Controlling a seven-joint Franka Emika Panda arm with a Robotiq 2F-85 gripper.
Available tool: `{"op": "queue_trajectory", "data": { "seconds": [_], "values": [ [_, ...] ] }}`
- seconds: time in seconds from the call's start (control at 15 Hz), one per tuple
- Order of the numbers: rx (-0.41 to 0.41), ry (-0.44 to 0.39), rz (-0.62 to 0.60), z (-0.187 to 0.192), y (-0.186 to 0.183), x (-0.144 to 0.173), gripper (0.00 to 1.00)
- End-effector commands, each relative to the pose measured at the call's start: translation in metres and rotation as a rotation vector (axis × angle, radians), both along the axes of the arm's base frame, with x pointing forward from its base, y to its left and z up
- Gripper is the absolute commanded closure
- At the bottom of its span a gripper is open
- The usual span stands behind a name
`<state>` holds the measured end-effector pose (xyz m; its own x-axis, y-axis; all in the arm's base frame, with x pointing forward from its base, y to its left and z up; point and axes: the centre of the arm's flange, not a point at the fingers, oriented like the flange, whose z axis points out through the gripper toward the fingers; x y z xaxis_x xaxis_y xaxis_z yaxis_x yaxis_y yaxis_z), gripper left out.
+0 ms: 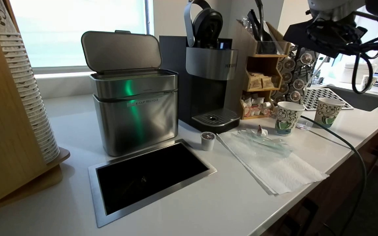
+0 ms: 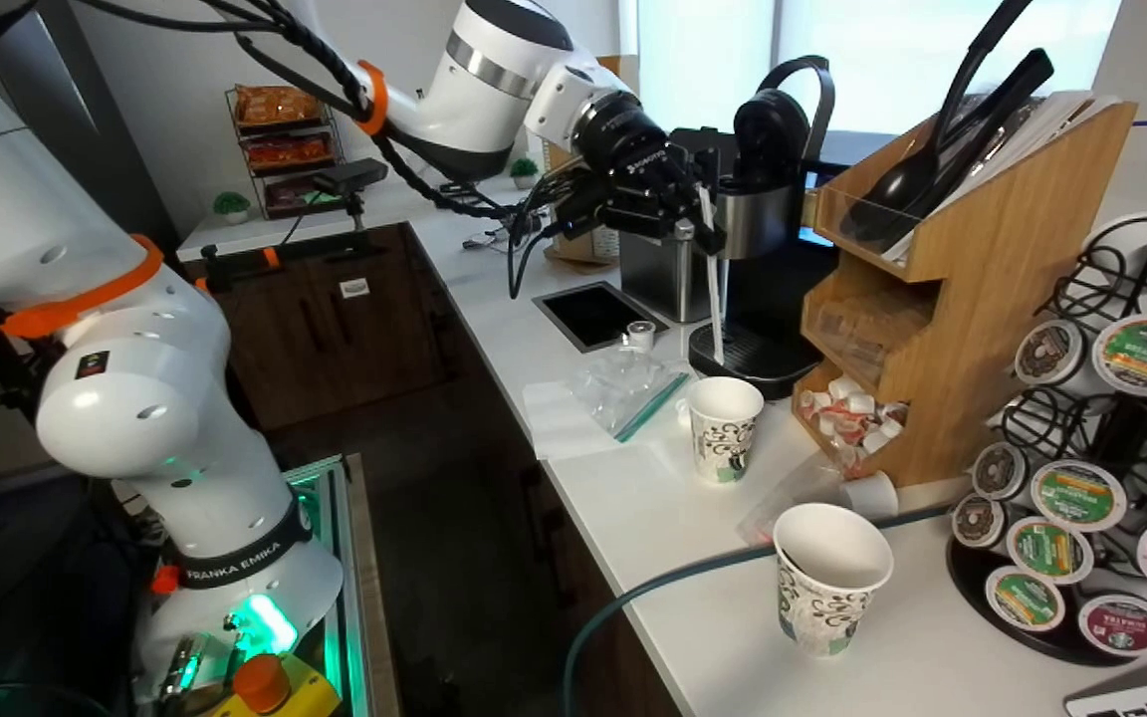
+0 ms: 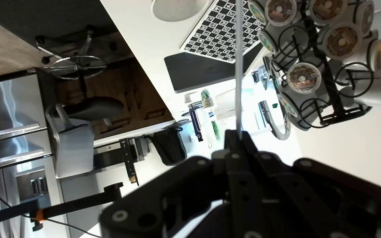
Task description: Stir the contents of the cup
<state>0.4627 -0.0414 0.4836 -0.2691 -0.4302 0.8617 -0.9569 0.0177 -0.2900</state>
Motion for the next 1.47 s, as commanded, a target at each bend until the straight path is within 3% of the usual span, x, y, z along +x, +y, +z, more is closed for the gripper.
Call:
{"op": "queue_trajectory", "data": {
  "seconds": [0.0, 0.8, 0.87, 1.4],
  "values": [
    [-0.032, 0.003, 0.006, -0.013, 0.008, 0.034, 0.99],
    [-0.024, 0.191, 0.022, -0.099, 0.023, 0.065, 0.99],
    [-0.013, 0.172, 0.04, -0.088, 0.019, 0.054, 0.98],
    [-0.019, 0.222, 0.011, -0.121, 0.027, 0.057, 0.99]
  ]
}}
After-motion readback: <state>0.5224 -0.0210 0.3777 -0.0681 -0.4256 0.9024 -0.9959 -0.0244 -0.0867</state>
